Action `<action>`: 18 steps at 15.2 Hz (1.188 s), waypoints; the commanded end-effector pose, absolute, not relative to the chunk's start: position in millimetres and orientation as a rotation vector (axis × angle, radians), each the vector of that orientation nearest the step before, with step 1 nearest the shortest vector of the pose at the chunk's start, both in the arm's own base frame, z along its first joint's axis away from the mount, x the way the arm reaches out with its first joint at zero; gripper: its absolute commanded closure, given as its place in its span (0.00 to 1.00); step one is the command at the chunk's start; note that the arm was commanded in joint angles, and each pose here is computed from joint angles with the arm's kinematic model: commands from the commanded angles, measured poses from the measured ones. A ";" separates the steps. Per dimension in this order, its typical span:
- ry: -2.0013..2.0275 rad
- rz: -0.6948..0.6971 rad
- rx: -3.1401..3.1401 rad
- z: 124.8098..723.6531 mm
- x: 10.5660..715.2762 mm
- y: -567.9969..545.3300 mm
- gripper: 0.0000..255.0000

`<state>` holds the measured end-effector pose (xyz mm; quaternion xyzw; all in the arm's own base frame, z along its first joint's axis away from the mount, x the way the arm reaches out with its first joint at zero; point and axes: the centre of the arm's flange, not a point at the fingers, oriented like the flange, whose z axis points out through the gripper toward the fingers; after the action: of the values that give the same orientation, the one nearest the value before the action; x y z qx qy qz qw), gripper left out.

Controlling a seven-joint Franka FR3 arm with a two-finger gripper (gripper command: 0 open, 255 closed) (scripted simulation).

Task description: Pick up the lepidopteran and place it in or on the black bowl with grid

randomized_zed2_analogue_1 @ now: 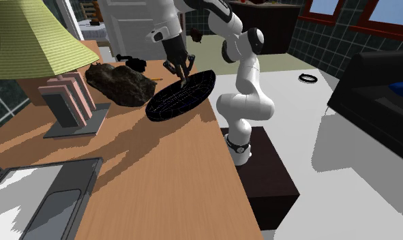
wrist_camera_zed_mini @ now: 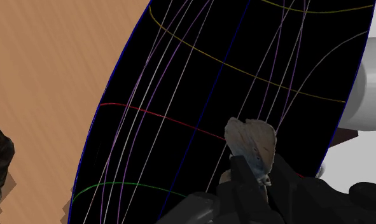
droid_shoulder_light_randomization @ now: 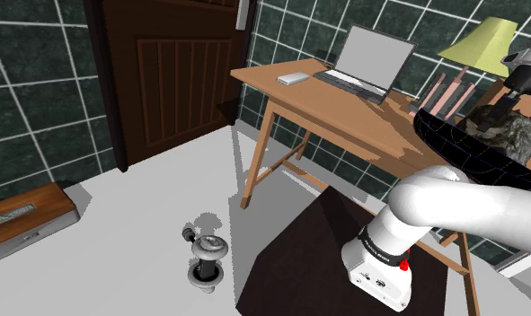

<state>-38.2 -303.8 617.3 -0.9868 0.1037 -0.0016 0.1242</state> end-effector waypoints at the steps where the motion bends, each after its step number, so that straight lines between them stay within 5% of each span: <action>1: 0.302 -0.005 -2.877 617.3 -38.2 -303.8 1.00; 2: 0.302 -0.005 -2.877 617.3 -38.2 -303.8 0.00; 18: 0.302 -0.005 -2.877 665.7 -39.7 -316.1 0.00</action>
<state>-39.7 -316.0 665.6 -0.9868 0.1037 -0.0016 0.1242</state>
